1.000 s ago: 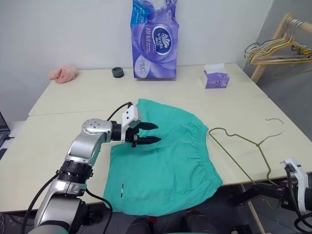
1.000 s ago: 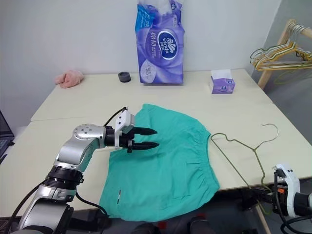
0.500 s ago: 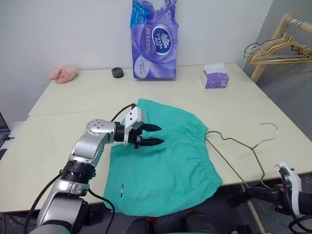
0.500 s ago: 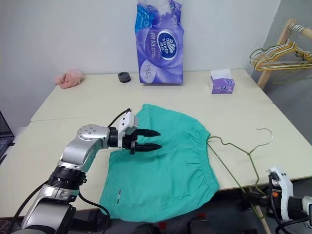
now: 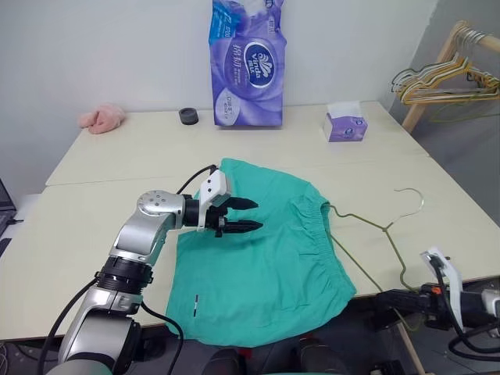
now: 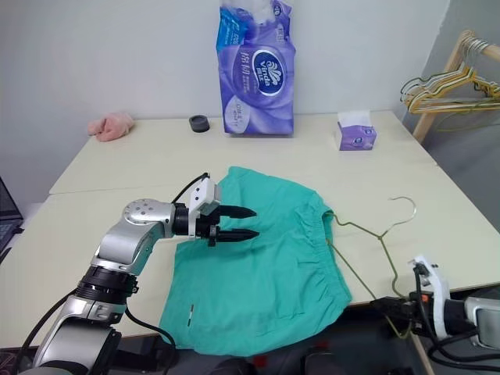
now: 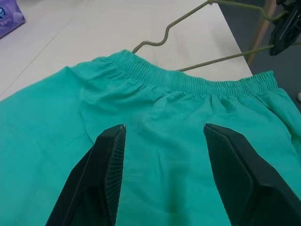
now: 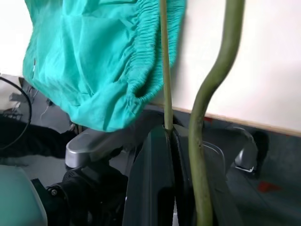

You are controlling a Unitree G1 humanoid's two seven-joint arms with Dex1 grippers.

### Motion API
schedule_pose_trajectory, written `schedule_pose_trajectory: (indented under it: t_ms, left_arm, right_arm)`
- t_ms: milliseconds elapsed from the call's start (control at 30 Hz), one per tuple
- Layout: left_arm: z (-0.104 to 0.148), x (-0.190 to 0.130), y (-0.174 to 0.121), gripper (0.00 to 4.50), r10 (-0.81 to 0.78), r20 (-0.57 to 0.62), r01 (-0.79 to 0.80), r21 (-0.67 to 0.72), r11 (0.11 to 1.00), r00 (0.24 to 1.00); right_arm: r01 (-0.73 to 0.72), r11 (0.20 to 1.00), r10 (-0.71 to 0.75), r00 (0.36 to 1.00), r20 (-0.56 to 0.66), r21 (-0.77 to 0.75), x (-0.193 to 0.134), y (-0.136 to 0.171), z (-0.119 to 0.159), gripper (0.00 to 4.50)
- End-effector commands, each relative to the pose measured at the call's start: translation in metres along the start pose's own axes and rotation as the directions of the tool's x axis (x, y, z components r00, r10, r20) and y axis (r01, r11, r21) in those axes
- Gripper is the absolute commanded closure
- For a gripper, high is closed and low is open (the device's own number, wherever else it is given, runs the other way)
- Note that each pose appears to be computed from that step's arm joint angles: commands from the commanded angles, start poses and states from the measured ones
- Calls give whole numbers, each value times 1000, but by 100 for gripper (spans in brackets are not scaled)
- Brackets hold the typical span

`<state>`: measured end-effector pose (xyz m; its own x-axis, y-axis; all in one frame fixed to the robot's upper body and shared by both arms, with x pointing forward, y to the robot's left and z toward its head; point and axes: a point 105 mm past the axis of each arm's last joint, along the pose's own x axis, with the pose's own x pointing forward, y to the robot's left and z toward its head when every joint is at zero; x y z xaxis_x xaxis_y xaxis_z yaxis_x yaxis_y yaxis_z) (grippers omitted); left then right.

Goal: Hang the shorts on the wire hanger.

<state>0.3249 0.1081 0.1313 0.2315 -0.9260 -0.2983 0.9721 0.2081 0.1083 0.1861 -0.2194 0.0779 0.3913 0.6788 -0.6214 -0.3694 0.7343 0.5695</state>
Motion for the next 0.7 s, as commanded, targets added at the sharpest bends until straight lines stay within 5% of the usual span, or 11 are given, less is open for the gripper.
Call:
schedule_pose_trajectory:
  t_ms: [33,433,700]
  left_arm:
    - [15,-5,5,171,31,36,-33,48,998,999]
    - [21,-12,19,171,106,69,-109,40,993,992]
    - [30,-27,44,171,239,114,-238,-22,971,964]
  right_arm:
    - [-1,1000,1,1000,-2,-3,4,0,9,450]
    - [-12,1000,12,996,86,3,27,0,56,450]
    - [51,963,2,981,195,-265,23,26,96,450]
